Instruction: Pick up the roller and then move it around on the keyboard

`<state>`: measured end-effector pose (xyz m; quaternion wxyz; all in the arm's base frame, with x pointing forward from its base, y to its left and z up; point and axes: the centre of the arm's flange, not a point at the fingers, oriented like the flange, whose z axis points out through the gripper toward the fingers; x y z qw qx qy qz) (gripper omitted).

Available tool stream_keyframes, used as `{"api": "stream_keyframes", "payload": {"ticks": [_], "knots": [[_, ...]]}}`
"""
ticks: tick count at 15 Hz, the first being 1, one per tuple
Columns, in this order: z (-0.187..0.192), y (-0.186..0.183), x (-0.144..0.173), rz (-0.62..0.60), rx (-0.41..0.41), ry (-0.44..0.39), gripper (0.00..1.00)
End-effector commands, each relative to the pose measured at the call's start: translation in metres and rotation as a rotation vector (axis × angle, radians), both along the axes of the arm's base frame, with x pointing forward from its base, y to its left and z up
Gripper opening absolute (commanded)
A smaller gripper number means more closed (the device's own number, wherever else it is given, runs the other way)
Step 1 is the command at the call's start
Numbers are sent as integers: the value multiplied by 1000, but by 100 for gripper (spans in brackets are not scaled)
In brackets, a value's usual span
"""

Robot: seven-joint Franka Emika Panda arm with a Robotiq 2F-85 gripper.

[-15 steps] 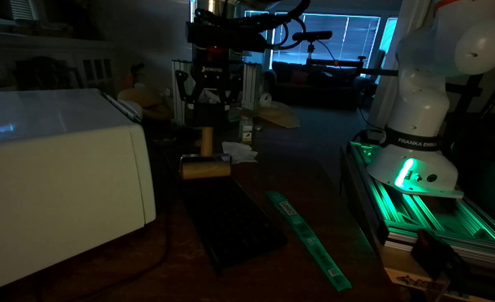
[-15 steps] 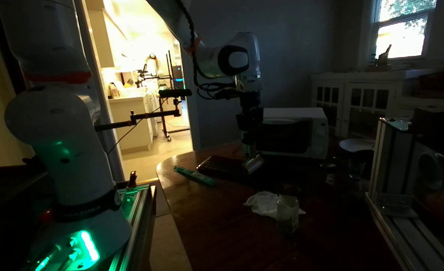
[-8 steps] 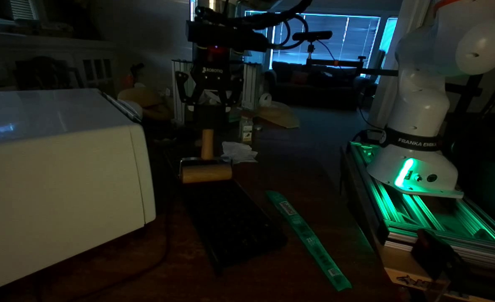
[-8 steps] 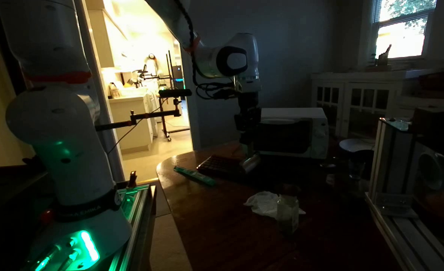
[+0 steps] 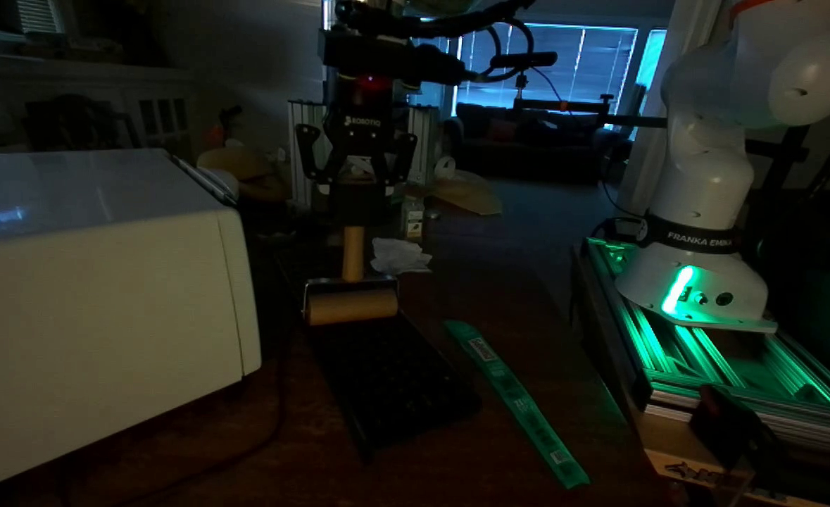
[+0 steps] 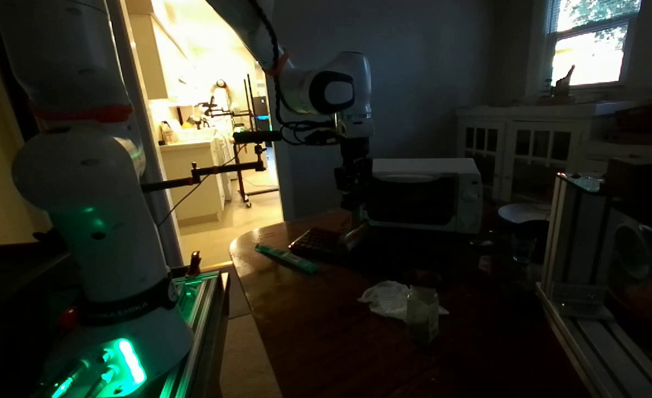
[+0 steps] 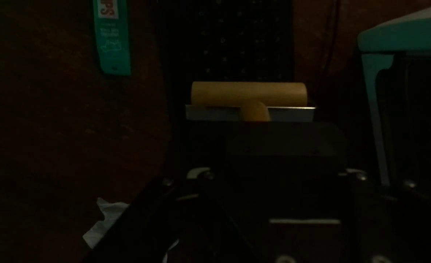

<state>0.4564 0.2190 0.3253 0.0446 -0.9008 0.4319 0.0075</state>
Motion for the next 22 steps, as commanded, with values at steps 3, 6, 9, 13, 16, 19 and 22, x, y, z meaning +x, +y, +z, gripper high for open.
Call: {"api": "stream_keyframes", "payload": {"ticks": [3, 6, 9, 13, 16, 19, 22], "knots": [[-5, 16, -31, 41, 60, 31, 33], [-2, 27, -43, 67, 85, 43, 33], [3, 39, -56, 105, 106, 47, 33], [6, 53, -71, 140, 129, 60, 33], [9, 59, -81, 151, 156, 72, 33], [9, 59, -85, 150, 175, 79, 33], [3, 48, -84, 139, 177, 89, 33]]}}
